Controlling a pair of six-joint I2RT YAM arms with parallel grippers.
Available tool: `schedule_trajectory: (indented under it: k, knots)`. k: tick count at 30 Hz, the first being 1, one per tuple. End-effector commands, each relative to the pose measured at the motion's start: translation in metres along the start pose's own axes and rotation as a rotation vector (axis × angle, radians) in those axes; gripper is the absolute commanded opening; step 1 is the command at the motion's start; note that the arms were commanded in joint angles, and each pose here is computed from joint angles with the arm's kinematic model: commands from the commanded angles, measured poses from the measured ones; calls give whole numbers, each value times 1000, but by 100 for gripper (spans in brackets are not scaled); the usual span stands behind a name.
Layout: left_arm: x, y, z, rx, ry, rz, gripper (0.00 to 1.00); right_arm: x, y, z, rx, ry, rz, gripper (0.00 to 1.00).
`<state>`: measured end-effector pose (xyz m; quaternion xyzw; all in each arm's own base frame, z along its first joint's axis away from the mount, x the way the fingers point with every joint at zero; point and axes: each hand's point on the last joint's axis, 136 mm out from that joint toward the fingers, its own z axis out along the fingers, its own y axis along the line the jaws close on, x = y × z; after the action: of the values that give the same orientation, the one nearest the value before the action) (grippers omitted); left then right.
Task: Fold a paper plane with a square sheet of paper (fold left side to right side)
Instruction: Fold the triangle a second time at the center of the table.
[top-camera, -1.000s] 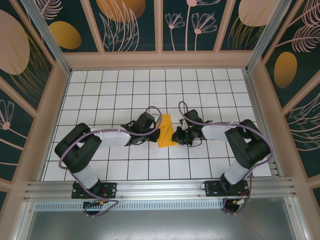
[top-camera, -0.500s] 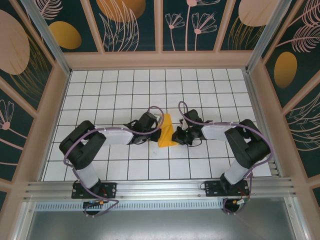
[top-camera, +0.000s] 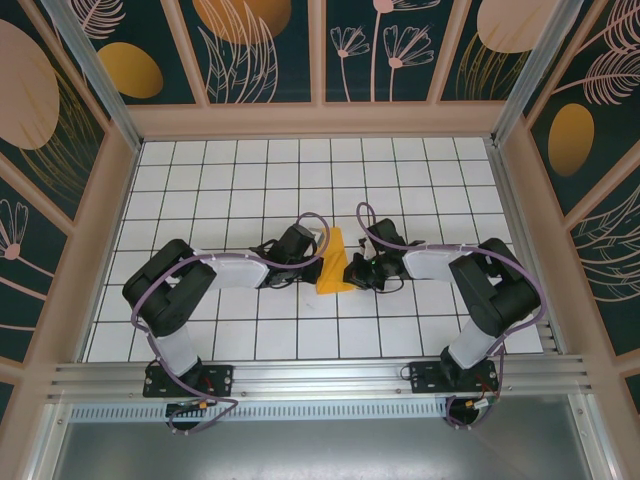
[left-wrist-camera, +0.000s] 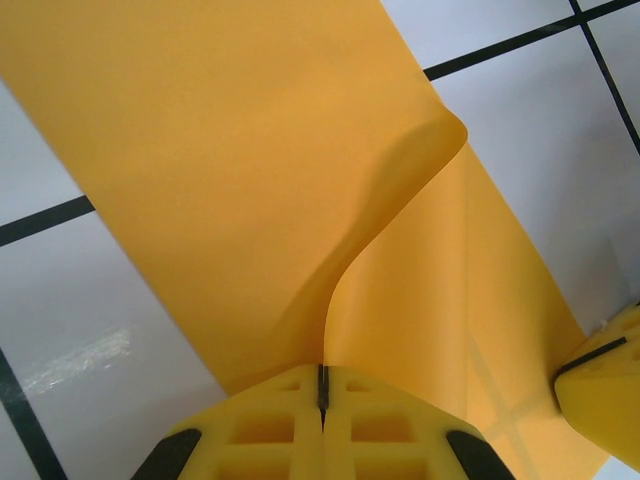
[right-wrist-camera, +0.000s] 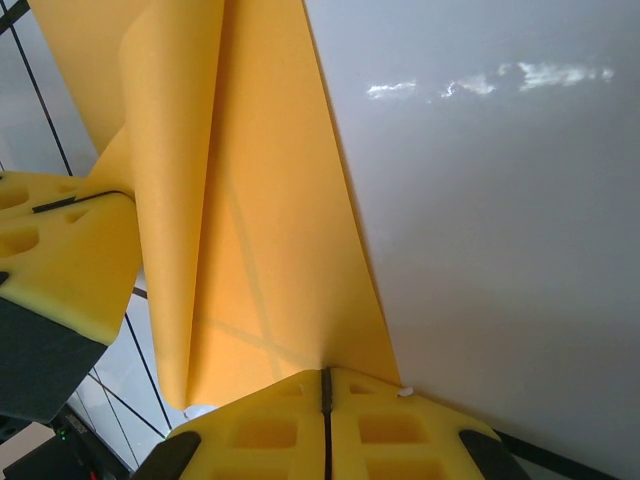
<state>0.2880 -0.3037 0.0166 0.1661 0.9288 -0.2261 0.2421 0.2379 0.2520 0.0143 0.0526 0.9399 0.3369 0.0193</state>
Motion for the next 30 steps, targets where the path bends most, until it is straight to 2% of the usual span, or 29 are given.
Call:
schedule_trajectory:
  k: [1, 18, 30]
  knots:
    - [-3, 1, 4, 1, 4, 11, 0, 16, -32, 10, 122, 51, 38, 9]
    - [-21, -13, -12, 43, -45, 30, 0, 14, -33, 12, 130, 55, 34, 10]
    - [-13, -7, -4, 22, -18, 30, 0, 15, -34, 12, 134, 57, 35, 10]
